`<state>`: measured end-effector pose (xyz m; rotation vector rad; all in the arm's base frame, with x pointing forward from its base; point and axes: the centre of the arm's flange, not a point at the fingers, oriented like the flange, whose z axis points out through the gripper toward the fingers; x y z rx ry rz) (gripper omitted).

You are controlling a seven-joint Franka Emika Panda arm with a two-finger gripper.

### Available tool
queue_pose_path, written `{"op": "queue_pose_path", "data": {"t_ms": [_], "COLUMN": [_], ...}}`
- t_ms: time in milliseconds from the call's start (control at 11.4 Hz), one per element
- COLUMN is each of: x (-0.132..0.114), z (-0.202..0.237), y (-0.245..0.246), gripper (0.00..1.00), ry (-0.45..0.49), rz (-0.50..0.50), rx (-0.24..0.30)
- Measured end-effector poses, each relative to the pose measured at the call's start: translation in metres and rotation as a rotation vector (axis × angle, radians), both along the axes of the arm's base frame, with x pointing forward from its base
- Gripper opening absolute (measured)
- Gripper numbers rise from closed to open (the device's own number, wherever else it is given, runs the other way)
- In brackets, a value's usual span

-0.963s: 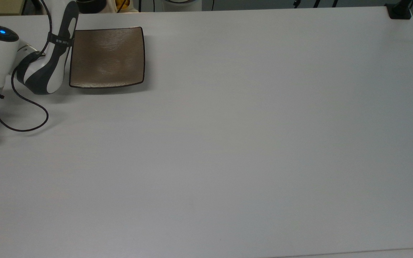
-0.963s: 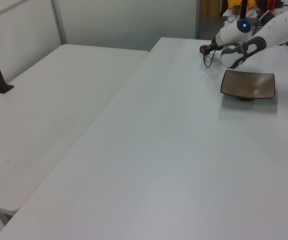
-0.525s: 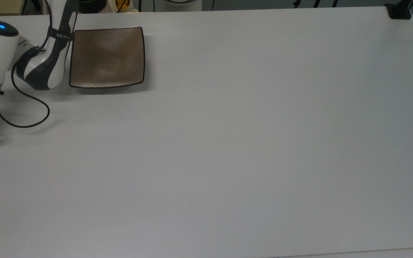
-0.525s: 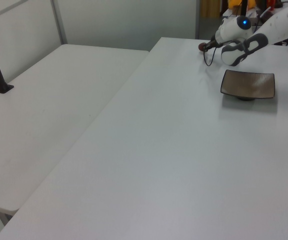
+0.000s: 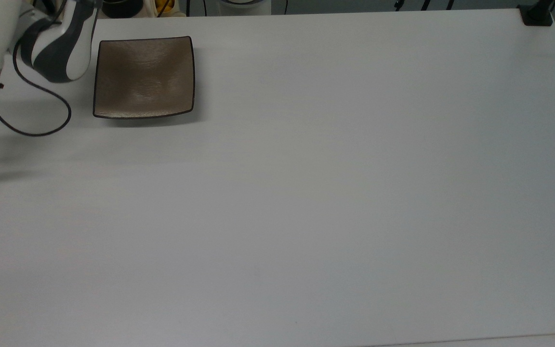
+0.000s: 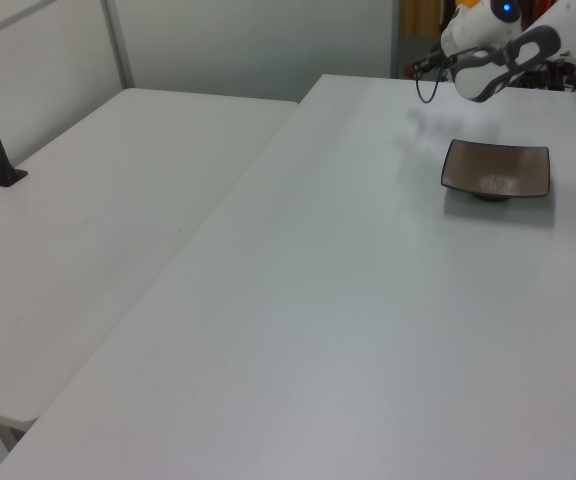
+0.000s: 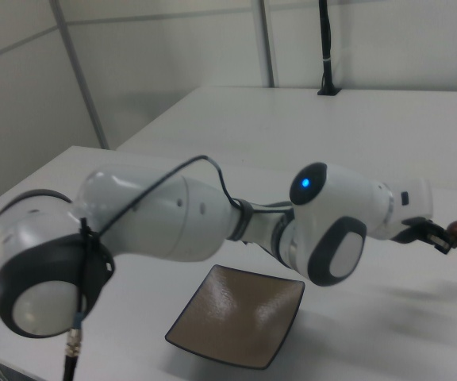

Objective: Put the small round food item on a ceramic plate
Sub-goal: 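Lift the food item and carry it over the brown plate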

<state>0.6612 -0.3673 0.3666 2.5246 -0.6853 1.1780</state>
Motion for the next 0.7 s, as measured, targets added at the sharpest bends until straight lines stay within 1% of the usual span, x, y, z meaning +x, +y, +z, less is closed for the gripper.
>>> {"op": "queue_pose_path", "data": {"t_ms": [88, 175, 350, 438, 525, 701], "x": [-0.007, -0.018, -0.049, -0.062, -0.072, -0.091], "z": [0.017, 0.041, 0.084, 0.092, 0.093, 0.088], "y": [0.009, 0.018, 0.039, 0.057, 0.082, 0.132], "gripper": [0.16, 0.16, 0.16, 0.16, 0.16, 0.16], "ry": [0.036, 0.092, 0.236, 0.31, 0.407, 0.599], "rz": [-0.005, -0.015, -0.007, 0.022, 0.07, 0.195], "rx": [0.025, 0.055, 0.093, 0.105, 0.119, 0.13]}}
